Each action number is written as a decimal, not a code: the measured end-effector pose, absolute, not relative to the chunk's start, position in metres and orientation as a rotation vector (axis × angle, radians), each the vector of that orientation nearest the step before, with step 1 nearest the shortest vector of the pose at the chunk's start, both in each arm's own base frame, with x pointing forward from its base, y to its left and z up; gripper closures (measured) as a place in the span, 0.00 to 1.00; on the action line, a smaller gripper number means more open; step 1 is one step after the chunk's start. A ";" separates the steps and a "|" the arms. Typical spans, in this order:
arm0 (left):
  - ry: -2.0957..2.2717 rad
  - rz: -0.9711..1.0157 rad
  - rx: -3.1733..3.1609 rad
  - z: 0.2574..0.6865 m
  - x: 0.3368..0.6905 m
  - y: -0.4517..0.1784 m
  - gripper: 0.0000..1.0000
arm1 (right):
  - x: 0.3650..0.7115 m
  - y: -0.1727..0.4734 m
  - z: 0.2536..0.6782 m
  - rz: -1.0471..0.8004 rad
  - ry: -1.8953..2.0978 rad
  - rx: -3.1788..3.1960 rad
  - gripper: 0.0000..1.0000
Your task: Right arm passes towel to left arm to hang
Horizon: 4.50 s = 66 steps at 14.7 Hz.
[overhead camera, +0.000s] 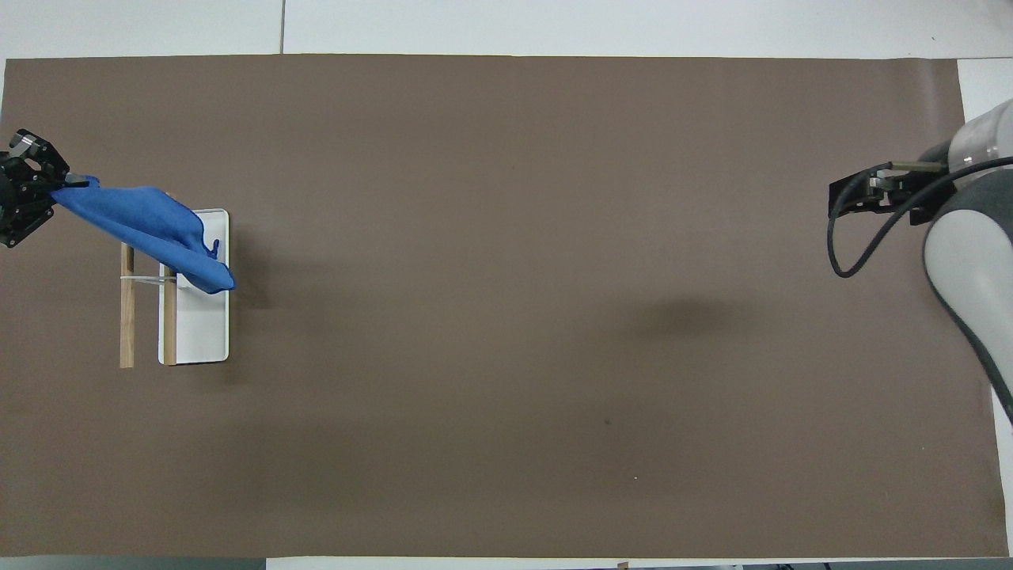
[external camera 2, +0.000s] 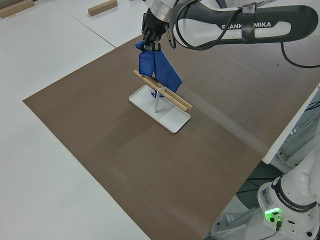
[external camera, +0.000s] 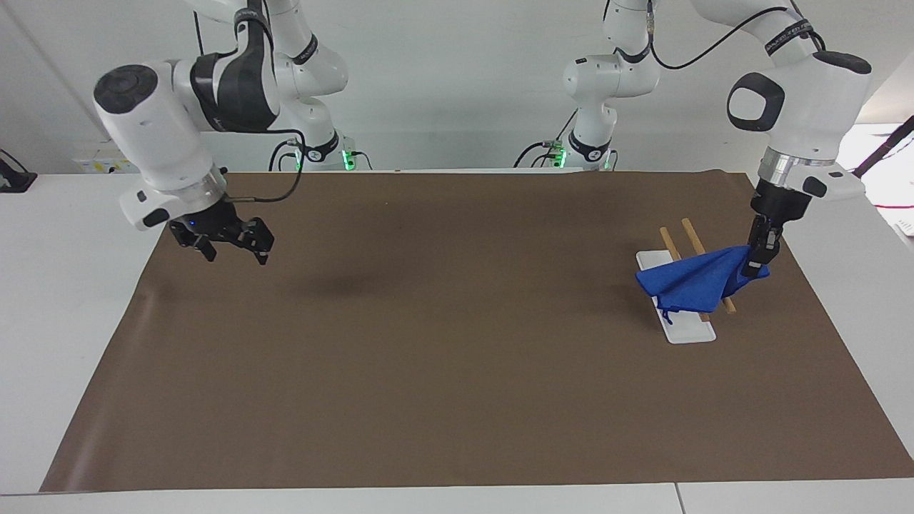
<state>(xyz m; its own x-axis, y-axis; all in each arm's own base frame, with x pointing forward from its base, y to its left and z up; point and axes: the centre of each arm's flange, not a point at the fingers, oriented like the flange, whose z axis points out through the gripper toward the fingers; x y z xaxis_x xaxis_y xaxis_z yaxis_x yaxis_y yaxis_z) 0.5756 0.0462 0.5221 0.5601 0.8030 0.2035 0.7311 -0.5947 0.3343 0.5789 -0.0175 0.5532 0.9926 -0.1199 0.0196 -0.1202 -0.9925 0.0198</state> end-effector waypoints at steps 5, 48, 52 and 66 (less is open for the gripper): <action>1.124 0.502 2.722 0.508 0.554 0.091 0.98 | 0.543 -0.032 0.646 -0.039 -0.180 3.105 0.00; 0.303 0.129 3.080 0.595 0.555 -0.020 0.00 | 0.547 -0.022 0.643 -0.079 -0.072 3.107 0.00; 0.174 0.061 3.102 0.602 0.551 -0.017 0.00 | 0.547 -0.022 0.643 -0.079 -0.072 3.107 0.00; 0.156 0.007 3.109 0.601 0.545 0.046 0.00 | 0.547 -0.023 0.643 -0.080 -0.073 3.107 0.00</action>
